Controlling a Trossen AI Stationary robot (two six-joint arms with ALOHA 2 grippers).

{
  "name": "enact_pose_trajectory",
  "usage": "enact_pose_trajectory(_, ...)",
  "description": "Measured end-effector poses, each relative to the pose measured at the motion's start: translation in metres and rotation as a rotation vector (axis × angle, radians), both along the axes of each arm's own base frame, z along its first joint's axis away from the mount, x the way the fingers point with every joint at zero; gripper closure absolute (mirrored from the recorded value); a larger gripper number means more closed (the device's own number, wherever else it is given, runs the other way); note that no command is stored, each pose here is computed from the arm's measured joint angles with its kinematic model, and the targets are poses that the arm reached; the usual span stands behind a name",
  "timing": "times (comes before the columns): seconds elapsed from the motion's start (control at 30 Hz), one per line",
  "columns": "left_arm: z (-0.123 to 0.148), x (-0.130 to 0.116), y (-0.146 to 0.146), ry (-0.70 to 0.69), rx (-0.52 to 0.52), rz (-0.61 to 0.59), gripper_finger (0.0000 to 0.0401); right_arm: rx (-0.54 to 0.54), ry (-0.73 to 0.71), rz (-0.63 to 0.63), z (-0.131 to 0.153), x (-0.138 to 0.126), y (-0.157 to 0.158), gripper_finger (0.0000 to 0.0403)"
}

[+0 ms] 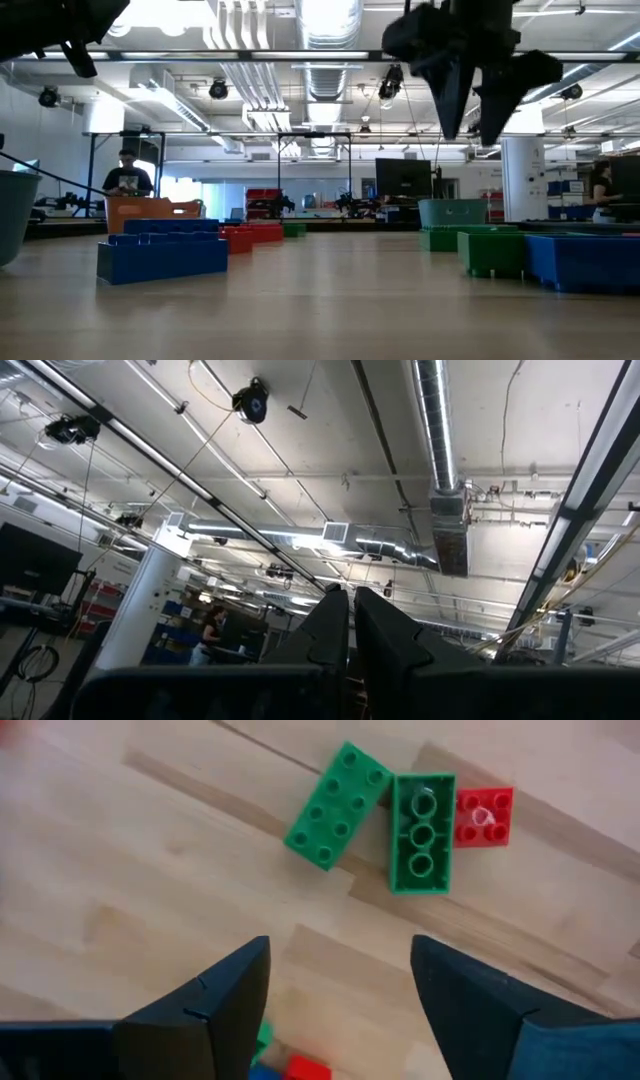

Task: Sort & place blocks by color
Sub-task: Put the green game piece into the orange bin

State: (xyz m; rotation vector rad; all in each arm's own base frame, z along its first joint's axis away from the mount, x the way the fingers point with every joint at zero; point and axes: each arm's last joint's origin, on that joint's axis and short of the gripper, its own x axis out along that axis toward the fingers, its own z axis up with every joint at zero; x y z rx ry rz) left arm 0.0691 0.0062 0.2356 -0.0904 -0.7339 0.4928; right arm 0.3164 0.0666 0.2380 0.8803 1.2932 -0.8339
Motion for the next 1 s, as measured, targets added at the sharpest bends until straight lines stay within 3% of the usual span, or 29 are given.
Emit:
enact_pose_trajectory(0.33, -0.001, 0.000, 0.000, 0.004, -0.001, -0.001, 0.0395, -0.019, 0.105, 0.032, -0.031, 0.008, 0.001, 0.0147)
enact_pose_trajectory(0.73, -0.001, 0.001, 0.000, 0.006, 0.000, -0.001, 0.0395, -0.050, 0.213, 0.024, -0.061, -0.012, -0.007, 0.0147)
enact_pose_trajectory(1.0, -0.001, 0.001, 0.000, 0.007, 0.000, -0.001, 0.0395, -0.038, 0.159, 0.029, -0.080, -0.012, -0.020, 0.0152)
